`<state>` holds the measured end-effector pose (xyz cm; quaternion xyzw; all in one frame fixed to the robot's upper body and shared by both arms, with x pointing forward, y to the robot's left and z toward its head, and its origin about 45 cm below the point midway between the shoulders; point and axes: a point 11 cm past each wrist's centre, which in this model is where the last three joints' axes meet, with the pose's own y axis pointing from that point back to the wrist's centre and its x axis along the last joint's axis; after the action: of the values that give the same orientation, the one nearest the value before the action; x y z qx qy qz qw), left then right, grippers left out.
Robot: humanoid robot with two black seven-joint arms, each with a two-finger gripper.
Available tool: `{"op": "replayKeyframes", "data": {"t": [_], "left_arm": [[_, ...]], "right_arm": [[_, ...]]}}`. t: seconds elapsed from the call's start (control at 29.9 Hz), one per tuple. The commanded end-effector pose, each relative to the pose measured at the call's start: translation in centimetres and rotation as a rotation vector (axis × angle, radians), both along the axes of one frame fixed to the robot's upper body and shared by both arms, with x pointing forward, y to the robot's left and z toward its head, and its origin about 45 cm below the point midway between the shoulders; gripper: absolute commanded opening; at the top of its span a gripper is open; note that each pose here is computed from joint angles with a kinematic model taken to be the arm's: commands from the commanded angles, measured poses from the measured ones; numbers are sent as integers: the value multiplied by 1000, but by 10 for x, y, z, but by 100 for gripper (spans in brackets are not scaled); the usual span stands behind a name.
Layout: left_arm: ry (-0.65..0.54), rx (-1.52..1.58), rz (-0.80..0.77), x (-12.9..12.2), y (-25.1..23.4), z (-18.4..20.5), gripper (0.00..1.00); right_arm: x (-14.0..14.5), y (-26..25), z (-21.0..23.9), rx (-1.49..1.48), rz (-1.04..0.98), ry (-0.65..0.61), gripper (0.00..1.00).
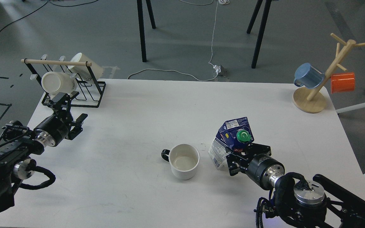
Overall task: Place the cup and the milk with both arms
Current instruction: 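Carry the milk carton with the right gripper next to the white mug, then set the carton down and open the right gripper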
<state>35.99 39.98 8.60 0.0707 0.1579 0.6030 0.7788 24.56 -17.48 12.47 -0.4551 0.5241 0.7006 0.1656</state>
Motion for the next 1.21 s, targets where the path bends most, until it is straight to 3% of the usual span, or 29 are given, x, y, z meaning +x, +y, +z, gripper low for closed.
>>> {"op": "replayKeyframes", "data": {"t": [0.0, 0.23, 0.37, 0.54, 0.6, 0.87, 1.17], "left_arm": [[1, 2, 2, 0, 1, 0, 99], [1, 2, 2, 0, 1, 0, 99], [1, 2, 2, 0, 1, 0, 99], [0, 4, 3, 0, 2, 0, 99], [0, 5, 4, 0, 3, 1, 99], [3, 4, 4, -1, 2, -1, 99], [9, 8, 8, -4, 5, -2, 99]], "right_arm": [[-7, 13, -3, 9, 22, 8, 33], [-8, 14, -4, -2, 23, 5, 35], [-7, 14, -2, 2, 22, 0, 42], [-7, 15, 0, 8, 24, -5, 71], [-7, 15, 0, 9, 23, -4, 94], [-7, 13, 4, 13, 23, -13, 95], [-26, 10, -7, 21, 9, 37, 95]]}}
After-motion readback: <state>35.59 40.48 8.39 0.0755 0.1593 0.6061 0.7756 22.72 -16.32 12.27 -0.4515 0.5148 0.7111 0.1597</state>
